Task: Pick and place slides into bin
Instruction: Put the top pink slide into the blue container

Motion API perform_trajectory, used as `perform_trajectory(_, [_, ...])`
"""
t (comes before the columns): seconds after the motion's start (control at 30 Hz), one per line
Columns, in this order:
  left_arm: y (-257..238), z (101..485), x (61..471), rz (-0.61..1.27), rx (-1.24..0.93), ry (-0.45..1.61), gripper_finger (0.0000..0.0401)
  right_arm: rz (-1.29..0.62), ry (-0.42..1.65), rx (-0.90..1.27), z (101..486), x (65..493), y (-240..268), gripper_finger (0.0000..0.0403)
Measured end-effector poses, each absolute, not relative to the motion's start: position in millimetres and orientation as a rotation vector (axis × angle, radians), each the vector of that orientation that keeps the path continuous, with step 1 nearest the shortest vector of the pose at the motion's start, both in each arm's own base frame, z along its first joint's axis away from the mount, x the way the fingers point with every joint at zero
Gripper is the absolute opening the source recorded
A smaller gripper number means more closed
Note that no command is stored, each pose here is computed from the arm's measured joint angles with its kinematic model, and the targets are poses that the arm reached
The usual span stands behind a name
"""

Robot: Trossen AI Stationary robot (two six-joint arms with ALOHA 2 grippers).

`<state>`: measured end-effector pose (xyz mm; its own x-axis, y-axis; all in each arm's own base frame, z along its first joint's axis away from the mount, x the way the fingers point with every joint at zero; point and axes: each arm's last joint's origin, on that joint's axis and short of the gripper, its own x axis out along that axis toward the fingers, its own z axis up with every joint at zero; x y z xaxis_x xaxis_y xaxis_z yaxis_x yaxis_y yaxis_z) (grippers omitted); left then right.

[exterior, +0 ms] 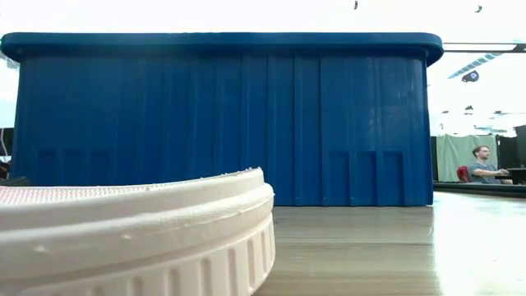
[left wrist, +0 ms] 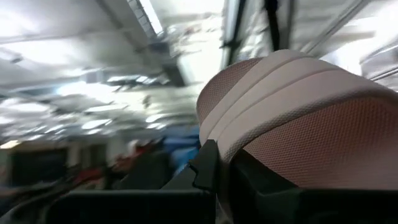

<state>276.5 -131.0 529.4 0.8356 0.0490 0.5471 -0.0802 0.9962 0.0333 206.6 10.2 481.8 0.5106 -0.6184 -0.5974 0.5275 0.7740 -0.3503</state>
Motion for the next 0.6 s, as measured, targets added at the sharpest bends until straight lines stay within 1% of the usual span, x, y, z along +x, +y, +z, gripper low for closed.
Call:
perform_trajectory(0.1, [-127.0, 524.8, 279.9, 0.189, 0.068, -0.494, 0.0001, -0.682, 0.772, -0.15, 483.7, 205.0, 10.0, 0.0127])
perform_trajectory(0.33, [-109.2, 516.6, 281.5, 0.644, 0.073, -0.278, 0.0001, -0.683, 0.728, -0.131, 493.3, 194.6, 8.3, 0.0127])
perform_trajectory(0.4, [-104.4, 514.6, 282.8, 0.714, 0.108, -0.228, 0.0001, -0.687, 0.711, -0.126, 496.0, 191.2, 7.7, 0.0127])
perform_trajectory(0.5, [-95.3, 511.3, 286.4, 0.796, 0.169, -0.158, 0.0001, -0.75, 0.673, -0.148, 499.6, 187.0, 5.3, 0.0127])
perform_trajectory(0.6, [-80.3, 503.9, 292.7, 0.895, 0.238, -0.052, 0.0001, -0.813, 0.659, -0.236, 503.3, 181.2, 2.8, 0.0127])
